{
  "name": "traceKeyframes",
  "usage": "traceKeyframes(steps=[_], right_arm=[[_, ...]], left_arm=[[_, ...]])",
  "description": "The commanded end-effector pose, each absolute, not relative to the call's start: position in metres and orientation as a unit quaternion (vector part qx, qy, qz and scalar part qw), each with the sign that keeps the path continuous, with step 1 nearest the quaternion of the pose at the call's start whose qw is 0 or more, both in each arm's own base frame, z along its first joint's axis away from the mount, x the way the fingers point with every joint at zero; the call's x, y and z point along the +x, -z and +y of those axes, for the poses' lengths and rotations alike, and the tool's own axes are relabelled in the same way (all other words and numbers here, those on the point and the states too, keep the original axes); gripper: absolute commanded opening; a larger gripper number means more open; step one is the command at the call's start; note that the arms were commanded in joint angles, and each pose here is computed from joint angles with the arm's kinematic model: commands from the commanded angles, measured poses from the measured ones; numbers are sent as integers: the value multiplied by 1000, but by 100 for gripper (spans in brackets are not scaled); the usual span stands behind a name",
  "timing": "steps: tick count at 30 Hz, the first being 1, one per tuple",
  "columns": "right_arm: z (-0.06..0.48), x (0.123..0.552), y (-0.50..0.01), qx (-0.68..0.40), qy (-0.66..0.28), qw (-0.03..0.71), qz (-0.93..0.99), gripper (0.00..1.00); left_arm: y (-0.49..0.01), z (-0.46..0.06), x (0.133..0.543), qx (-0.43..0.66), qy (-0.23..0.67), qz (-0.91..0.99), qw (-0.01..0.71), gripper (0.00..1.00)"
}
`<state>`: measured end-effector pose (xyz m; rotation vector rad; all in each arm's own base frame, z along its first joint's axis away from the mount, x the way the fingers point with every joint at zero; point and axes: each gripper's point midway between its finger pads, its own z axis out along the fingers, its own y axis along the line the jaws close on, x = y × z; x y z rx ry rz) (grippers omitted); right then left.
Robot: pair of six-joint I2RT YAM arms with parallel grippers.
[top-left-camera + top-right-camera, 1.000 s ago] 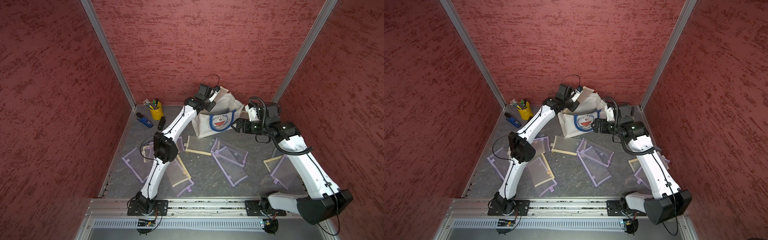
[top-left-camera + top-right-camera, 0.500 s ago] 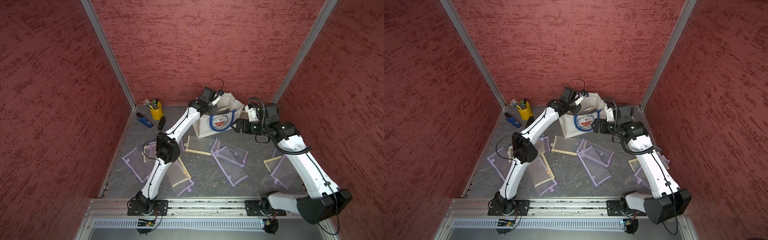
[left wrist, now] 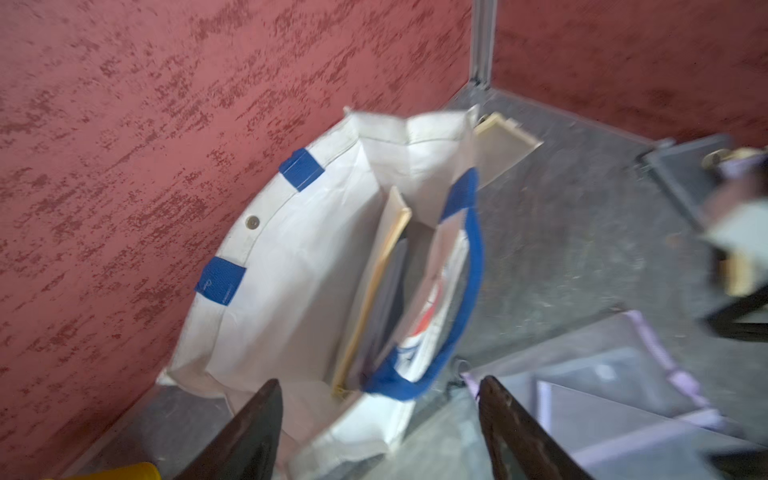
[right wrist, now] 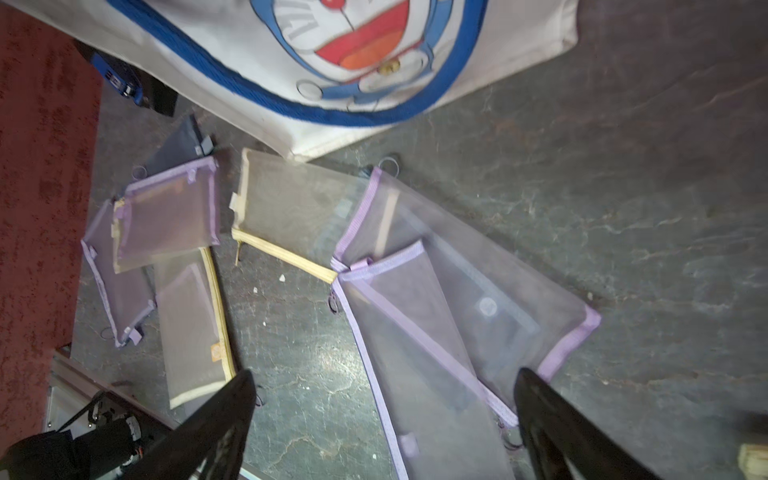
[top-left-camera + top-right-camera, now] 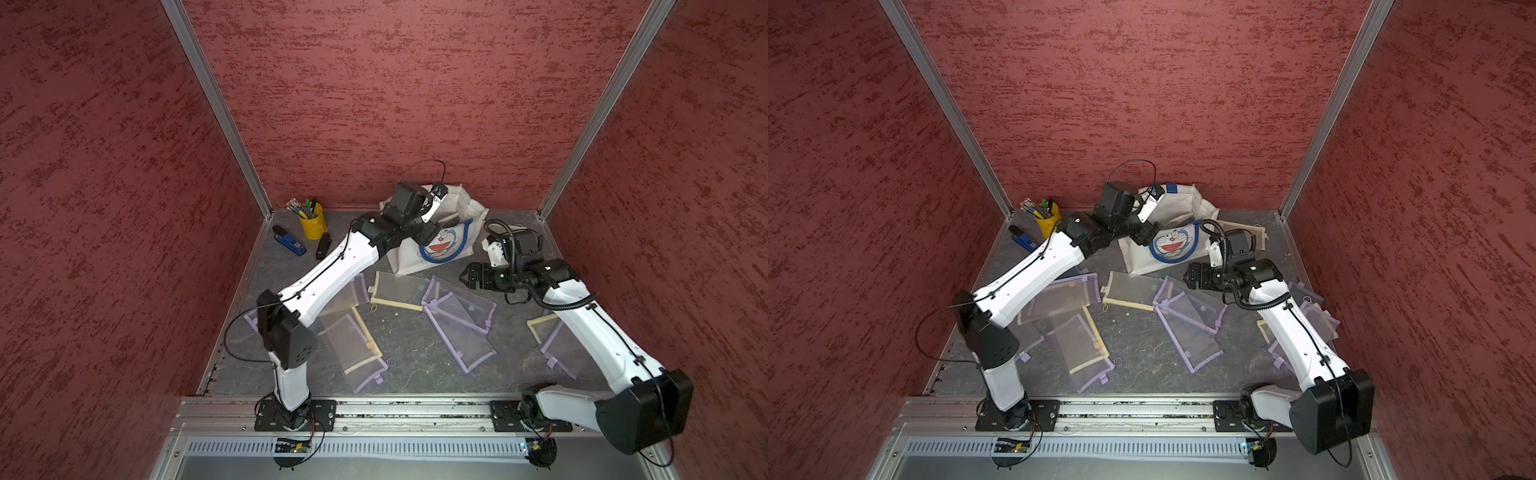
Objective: Put the pencil pouch into the canvas bag
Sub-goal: Place the pencil pouch in the canvas bag, then pick up the pencil pouch.
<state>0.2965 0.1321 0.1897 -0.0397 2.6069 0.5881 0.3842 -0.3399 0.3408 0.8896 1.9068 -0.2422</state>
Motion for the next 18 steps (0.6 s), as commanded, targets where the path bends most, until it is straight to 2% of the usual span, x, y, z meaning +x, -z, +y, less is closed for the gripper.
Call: traceKeyframes(steps=[1,6,10,13,18], right_arm=[[142,289,-173,-22,-250,216,944,96],[151,280,-129,-17,-271,166,948,93],[150,275,-102,-17,-266,139,954,91],[148,267,-78,-8,-256,102,961,91],[145,255,-50,4,-243,54,968,91]], left_arm=[[-321,-347,335,335,163,807,457,80],[-258,-353,267,247,299,855,343,82],[-203,-360,236,165,382,872,258,83],[-163,-363,229,118,399,883,217,84],[-121,-367,242,64,384,903,182,84]])
